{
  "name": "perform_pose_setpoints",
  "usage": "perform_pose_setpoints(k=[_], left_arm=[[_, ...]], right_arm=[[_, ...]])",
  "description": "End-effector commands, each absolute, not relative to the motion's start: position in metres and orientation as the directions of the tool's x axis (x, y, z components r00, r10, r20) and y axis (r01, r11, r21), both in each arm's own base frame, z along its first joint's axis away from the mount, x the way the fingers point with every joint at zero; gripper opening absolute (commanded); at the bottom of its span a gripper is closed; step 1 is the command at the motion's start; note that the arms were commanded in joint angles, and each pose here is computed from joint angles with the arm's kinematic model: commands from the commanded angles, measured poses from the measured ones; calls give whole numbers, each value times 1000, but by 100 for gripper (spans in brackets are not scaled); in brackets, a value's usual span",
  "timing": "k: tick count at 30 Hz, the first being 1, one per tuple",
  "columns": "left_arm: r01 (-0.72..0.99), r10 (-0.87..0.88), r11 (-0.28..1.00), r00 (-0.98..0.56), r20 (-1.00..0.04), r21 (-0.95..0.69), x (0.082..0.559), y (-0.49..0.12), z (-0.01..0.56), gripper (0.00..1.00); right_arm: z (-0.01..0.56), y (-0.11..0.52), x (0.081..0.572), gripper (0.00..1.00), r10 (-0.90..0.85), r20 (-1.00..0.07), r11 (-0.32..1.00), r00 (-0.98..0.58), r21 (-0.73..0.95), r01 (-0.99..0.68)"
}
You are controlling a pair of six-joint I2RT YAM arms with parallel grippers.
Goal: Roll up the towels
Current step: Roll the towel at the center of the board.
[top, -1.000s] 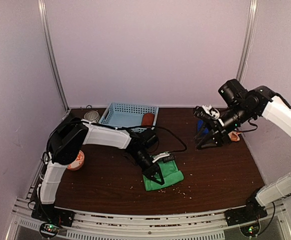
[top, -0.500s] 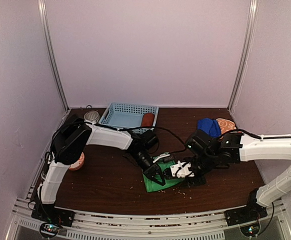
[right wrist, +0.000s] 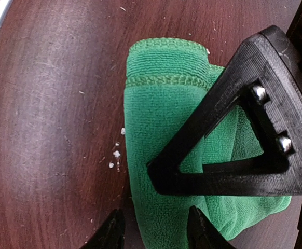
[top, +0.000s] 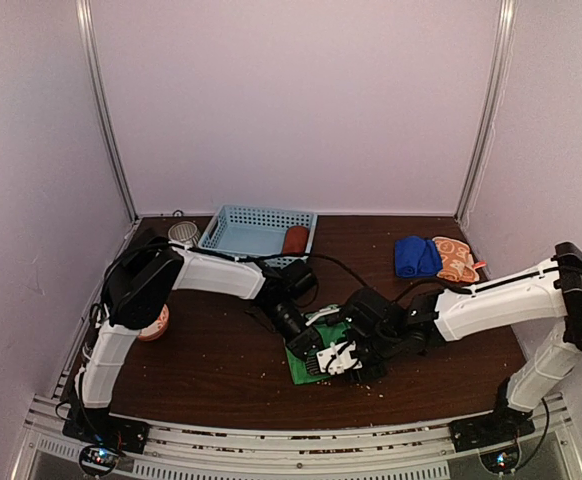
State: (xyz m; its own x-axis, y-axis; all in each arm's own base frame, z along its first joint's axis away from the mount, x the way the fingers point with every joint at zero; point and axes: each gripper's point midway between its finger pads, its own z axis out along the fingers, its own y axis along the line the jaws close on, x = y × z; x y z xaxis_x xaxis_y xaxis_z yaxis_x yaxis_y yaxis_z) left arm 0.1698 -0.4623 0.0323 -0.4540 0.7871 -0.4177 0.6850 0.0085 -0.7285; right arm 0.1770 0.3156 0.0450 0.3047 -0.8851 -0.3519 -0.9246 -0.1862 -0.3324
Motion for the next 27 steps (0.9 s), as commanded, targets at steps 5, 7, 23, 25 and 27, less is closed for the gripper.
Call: perform_pose_setpoints(k=[5, 7, 23, 25, 27], left_arm=[[675, 834, 103, -459, -307, -730, 160, -442, -3, 12], [689, 831, 97, -453, -323, -718, 164, -443, 3, 15], [868, 633, 379, -497, -594, -322, 240, -387, 104, 45], [855, 620, 475, -493, -610, -208, 257, -370, 109, 44], [831, 592, 545, -476, -651, -113, 270, -355, 121, 43]], right_arm=[[16, 302, 190, 37, -922, -238, -199, 304, -382, -902], [7, 297, 189, 31, -930, -203, -217, 306, -370, -904], [21, 297, 123, 11, -978, -180, -138, 106, 178, -974], [24, 299, 121, 11, -986, -158, -95, 52, 278, -956], [26, 301, 122, 11, -992, -129, -49, 0, 376, -925]])
